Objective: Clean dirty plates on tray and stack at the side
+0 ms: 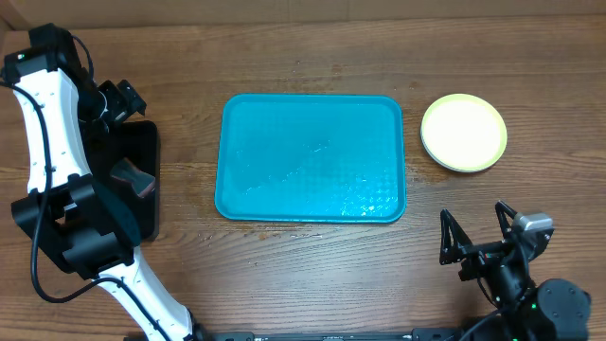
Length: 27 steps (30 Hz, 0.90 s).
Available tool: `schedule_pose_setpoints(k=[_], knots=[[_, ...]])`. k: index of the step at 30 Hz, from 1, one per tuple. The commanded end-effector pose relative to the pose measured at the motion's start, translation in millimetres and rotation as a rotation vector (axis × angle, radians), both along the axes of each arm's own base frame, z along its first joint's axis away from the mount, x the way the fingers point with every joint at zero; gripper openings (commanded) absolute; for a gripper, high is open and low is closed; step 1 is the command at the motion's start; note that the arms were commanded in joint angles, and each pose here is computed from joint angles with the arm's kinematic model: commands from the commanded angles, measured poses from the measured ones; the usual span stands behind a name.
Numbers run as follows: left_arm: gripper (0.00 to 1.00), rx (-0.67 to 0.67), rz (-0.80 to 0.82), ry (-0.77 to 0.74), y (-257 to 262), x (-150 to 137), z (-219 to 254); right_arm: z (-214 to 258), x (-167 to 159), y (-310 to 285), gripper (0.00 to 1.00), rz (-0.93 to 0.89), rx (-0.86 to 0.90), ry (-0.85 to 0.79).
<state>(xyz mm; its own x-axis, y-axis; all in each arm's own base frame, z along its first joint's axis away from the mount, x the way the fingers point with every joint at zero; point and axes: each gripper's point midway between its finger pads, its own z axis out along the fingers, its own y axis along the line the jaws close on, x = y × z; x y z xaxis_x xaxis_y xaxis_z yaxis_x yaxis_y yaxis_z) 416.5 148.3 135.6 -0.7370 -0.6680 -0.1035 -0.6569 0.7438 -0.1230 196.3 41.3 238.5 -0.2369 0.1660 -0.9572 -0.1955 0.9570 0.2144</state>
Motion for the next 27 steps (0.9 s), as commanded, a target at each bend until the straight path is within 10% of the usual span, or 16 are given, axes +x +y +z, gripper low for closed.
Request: schedule_pose_setpoints(k=[1, 16, 27], knots=[[1.00, 0.003, -0.023, -0.021, -4, 2, 7, -11, 7, -3, 1.00, -0.013, -0.004, -0.056], [1.00, 0.003, -0.023, -0.021, -4, 2, 7, -34, 46, -8, 1.00, -0.050, -0.002, -0.324], [1.00, 0.003, -0.023, -0.021, -4, 2, 7, -67, 49, -20, 1.00, -0.119, -0.014, -0.185]])
